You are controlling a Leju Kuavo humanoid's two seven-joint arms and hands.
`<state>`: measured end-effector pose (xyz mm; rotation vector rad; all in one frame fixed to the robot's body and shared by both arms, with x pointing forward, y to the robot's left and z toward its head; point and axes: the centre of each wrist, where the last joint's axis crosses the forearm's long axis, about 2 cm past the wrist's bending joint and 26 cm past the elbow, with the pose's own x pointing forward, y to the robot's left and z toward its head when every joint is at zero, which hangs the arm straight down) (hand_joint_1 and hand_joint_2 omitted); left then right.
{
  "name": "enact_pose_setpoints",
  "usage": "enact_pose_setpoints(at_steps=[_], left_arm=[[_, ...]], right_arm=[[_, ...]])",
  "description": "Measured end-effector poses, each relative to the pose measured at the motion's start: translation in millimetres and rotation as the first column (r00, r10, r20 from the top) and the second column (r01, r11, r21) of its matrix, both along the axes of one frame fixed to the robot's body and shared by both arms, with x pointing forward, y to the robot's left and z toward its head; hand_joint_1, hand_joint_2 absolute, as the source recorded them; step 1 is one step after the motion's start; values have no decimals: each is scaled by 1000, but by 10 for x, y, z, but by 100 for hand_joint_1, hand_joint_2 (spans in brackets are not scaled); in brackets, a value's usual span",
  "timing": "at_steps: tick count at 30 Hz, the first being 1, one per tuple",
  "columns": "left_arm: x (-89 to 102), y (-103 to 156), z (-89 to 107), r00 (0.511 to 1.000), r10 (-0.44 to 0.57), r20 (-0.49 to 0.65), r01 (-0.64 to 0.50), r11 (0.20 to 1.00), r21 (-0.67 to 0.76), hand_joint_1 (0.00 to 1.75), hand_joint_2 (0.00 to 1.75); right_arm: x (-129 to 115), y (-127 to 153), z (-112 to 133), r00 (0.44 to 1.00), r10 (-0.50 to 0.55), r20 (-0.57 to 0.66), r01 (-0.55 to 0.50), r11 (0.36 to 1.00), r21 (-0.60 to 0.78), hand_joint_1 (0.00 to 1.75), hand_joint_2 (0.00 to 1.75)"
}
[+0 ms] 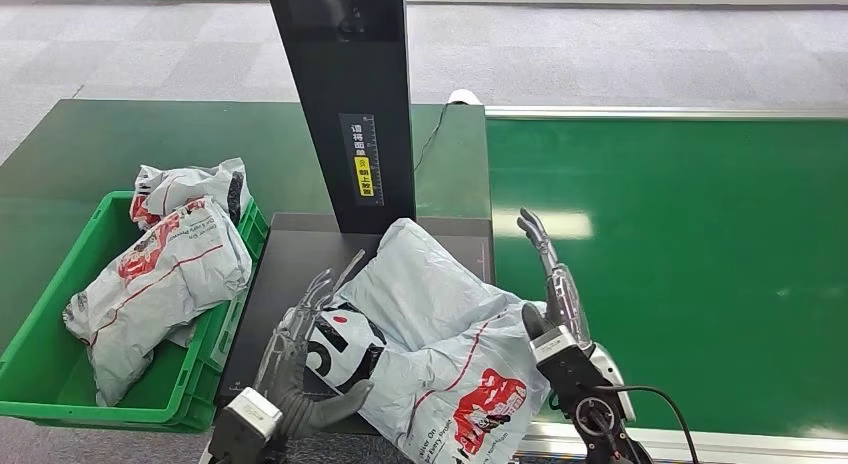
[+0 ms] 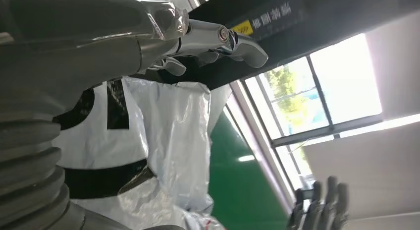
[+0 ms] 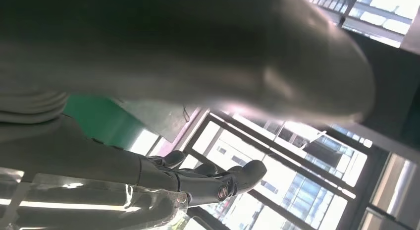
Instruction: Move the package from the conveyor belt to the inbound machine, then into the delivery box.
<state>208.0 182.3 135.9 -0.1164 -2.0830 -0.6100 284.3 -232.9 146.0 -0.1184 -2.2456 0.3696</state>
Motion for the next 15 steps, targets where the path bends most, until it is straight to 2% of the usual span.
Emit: enact_pose_setpoints(at_steps=[1, 9, 15], left_arm=[[-2, -27, -6, 1000, 1, 2, -1, 999, 39, 0, 175], [77, -173, -117, 997, 69, -38, -52, 939, 340, 0, 175], [156, -184, -243, 986, 153, -66, -104, 877, 470, 0, 175]], right_arm=[[-6, -8, -4, 1000, -9, -3, 9, 1000, 9, 0, 175], [-70, -27, -18, 999, -47, -13, 48, 998, 42, 0, 175], [-135, -34, -32, 997, -68, -20, 69, 996, 48, 0, 175]])
